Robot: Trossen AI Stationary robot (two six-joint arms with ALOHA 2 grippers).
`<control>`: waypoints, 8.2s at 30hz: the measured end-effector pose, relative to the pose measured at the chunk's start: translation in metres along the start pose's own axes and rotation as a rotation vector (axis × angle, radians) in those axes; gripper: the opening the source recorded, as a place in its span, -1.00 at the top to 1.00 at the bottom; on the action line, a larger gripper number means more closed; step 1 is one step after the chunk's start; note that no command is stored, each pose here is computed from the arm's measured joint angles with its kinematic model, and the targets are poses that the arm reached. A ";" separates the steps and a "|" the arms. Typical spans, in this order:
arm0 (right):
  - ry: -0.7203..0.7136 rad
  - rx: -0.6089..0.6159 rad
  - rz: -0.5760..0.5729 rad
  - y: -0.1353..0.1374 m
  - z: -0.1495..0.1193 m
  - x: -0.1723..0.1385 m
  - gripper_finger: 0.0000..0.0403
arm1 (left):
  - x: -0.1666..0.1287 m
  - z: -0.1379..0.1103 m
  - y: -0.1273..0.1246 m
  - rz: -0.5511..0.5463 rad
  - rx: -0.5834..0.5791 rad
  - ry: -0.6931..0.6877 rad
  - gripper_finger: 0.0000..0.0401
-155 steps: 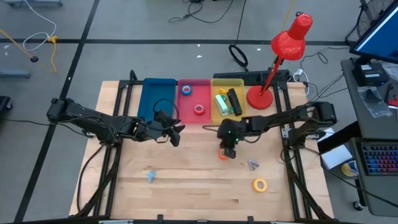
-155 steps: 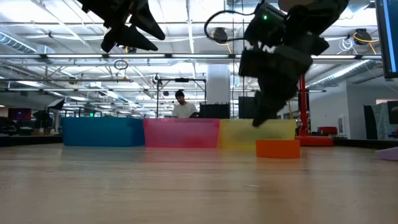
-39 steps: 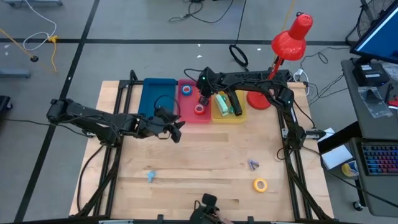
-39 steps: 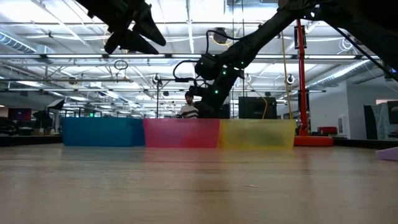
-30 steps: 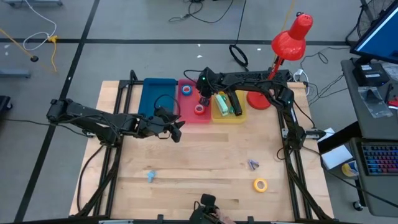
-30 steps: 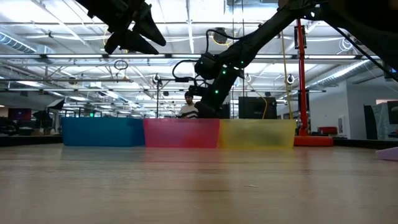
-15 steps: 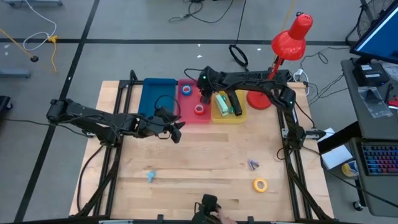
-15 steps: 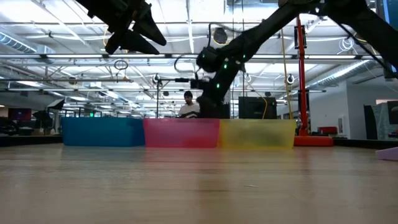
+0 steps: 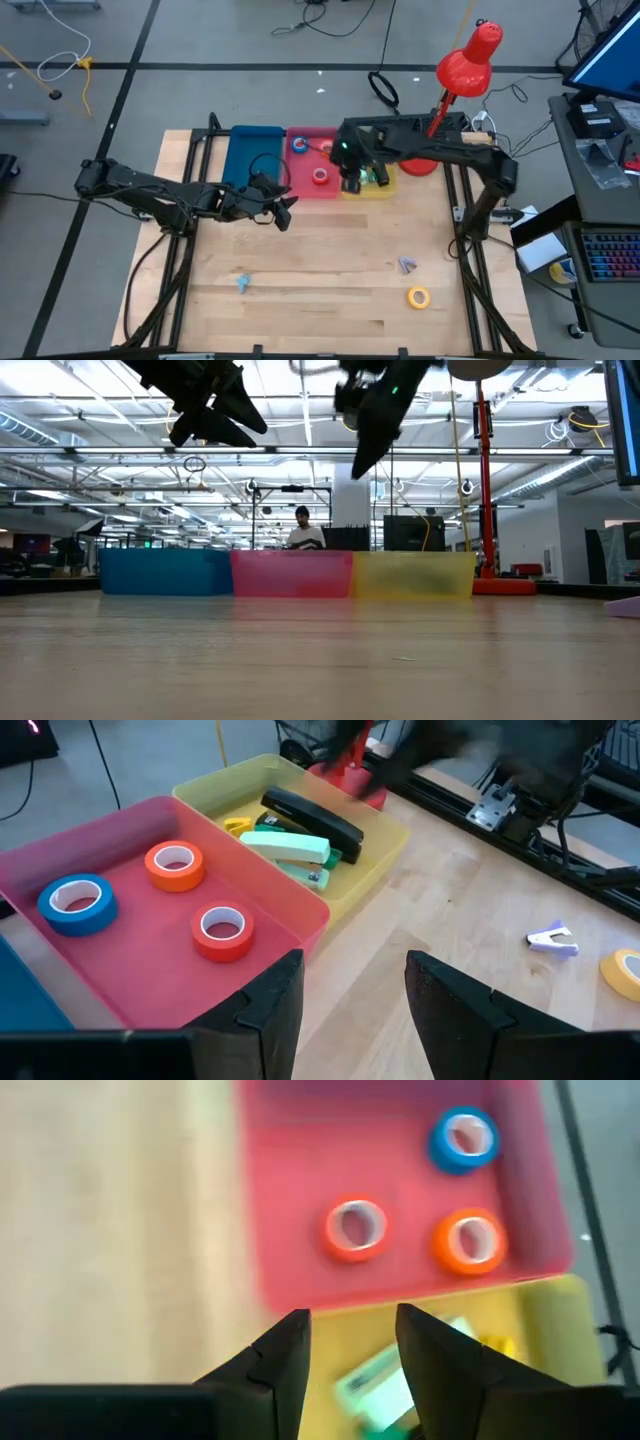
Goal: Pick and place Stapler, Stapler remover, tape
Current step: Put the purple staple remover into the blue bin
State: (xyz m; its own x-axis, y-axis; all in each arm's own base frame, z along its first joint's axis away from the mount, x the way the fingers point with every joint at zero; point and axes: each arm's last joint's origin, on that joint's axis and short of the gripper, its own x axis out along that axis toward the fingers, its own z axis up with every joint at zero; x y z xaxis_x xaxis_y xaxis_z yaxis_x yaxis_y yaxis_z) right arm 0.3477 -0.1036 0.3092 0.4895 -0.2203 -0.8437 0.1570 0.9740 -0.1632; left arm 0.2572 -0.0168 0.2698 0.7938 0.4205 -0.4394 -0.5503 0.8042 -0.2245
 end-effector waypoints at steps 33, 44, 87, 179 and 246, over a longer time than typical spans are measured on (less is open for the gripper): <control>0.228 0.294 0.414 0.130 -0.203 -0.048 0.33 | 0.000 0.000 0.000 0.000 0.018 -0.001 0.12; 0.339 0.349 0.408 0.140 -0.225 -0.037 0.33 | 0.000 0.000 0.000 0.003 0.025 0.004 0.12; 0.345 0.616 0.514 0.150 -0.275 0.017 0.36 | 0.000 -0.002 0.001 0.011 0.035 0.017 0.12; -0.046 0.152 0.618 0.140 -0.261 -0.001 0.33 | 0.000 -0.002 0.001 0.012 0.036 0.019 0.12; -0.111 0.180 0.561 0.130 -0.248 0.018 1.00 | 0.000 -0.001 0.001 0.012 0.037 0.013 0.12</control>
State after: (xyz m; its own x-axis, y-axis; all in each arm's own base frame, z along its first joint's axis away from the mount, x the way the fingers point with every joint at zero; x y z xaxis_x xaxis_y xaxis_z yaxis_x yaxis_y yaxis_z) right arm 0.1646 0.0319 0.1462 0.6249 0.3118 -0.7157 -0.0134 0.9209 0.3895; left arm 0.2562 -0.0166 0.2683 0.7835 0.4250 -0.4534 -0.5497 0.8143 -0.1866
